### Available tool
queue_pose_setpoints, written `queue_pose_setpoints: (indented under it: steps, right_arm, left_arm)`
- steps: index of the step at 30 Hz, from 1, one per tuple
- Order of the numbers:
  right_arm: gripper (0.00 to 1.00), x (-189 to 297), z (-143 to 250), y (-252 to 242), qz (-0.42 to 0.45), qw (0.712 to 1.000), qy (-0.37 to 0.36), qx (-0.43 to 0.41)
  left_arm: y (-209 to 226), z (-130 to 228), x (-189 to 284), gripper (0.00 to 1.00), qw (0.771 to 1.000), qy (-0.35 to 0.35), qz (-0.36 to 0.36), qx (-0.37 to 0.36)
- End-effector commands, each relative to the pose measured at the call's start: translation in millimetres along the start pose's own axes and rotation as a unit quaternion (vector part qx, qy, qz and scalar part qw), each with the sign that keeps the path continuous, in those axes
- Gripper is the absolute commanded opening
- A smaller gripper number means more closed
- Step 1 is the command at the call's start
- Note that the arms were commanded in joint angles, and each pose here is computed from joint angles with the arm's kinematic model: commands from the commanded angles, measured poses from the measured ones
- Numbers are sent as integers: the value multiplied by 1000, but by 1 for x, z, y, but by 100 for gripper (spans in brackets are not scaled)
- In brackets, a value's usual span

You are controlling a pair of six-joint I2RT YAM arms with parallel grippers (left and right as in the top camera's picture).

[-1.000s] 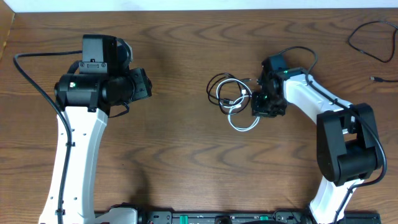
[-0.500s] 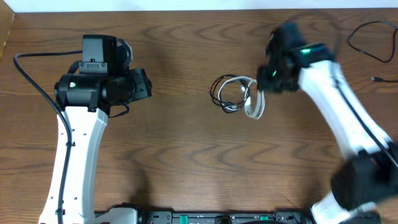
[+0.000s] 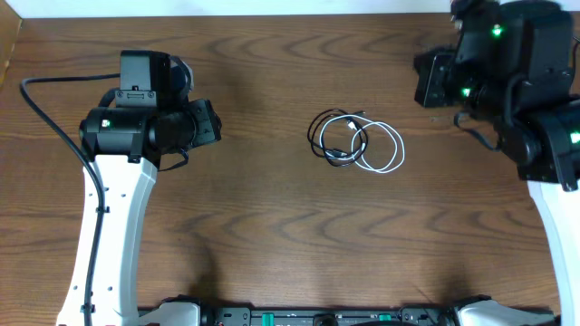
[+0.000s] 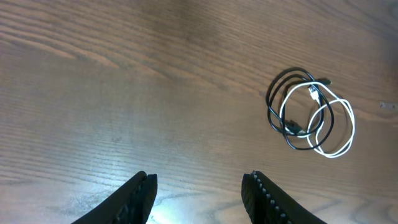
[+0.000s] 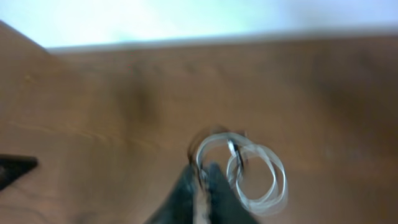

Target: Untangle cables

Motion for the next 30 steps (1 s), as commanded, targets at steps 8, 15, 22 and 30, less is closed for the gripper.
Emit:
queue_pose_setpoints:
  steps: [8, 15, 22, 30]
  right_arm:
    - [40, -101, 63, -59, -7, 968, 250, -5]
    - [46, -177, 109, -92, -152, 928, 341, 18]
    - [48, -240, 160, -118, -239, 893, 381, -5]
    - [47, -287, 209, -133, -247, 872, 421, -32]
  left_arm:
    - [0, -2, -1, 50, 1000, 0, -5, -3]
    - [1, 1, -1, 49, 1000, 7, -8, -2]
    - [2, 1, -1, 50, 1000, 8, -9, -1]
    - [2, 1, -1, 50, 1000, 9, -9, -1]
Point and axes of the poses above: each gripper's point midway between its finger pads, its own x axis back along the fingers, its own y axis along the line the jaws close on, z = x × y, the point moved 6 cm from there along x, back along the fingers, and after that the axes turned 9 degrees about x, right-handed, at the moved point
